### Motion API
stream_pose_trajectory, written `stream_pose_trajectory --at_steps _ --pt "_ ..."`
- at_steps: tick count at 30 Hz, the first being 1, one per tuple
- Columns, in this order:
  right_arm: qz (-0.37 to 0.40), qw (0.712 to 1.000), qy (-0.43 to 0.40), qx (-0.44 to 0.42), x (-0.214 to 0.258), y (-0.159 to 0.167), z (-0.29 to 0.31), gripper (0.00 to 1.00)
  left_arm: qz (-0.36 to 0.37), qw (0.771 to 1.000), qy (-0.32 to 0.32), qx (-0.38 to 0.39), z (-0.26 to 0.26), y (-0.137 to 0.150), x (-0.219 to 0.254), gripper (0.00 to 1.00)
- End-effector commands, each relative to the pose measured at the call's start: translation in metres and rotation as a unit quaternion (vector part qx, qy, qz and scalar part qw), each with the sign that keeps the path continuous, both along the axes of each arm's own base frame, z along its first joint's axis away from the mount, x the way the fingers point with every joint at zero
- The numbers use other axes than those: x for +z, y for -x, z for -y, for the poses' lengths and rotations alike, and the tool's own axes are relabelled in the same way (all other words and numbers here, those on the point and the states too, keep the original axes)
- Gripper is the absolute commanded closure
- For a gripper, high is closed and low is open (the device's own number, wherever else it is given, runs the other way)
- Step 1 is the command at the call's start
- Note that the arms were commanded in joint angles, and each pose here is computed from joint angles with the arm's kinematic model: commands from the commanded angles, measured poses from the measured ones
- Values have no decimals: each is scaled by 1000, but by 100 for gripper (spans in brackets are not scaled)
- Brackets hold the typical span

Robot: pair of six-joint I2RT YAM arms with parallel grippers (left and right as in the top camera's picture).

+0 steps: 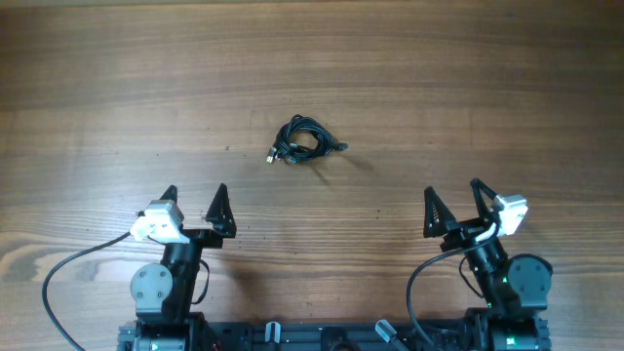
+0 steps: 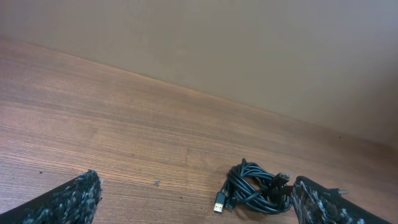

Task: Untangle cables
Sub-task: 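Reach the left gripper to the black cable bundle and grasp it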

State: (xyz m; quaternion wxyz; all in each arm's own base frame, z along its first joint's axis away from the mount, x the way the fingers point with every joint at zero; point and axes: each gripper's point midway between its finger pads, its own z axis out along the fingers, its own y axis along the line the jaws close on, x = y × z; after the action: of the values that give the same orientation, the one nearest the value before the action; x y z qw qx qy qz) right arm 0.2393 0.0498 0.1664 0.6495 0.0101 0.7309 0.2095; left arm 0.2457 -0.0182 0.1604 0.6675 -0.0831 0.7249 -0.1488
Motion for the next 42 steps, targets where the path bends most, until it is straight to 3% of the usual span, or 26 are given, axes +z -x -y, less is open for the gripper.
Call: stream_pose_trajectory --at_steps 1,9,25,28,36,42 --pt "-2 1000 -5 7 15 0 -2 0 0 1000 -10 1 -1 0 -2 0" --pt "-21 1000 7 8 10 -10 -2 0 20 1000 -10 2 -1 -1 8 0" --pt "-56 998 5 4 -6 -11 0 0 -13 1000 -11 18 -7 -1 -7 0" --pt "-55 997 -44 -1 2 -13 -1 0 3 1000 -9 18 -7 -2 1 0" --pt "-9 1000 -6 13 28 -15 -4 0 -14 1000 8 -19 6 -2 1 0" --pt "-46 998 2 36 42 -27 -11 0 -9 1000 9 -29 10 -7 38 0"
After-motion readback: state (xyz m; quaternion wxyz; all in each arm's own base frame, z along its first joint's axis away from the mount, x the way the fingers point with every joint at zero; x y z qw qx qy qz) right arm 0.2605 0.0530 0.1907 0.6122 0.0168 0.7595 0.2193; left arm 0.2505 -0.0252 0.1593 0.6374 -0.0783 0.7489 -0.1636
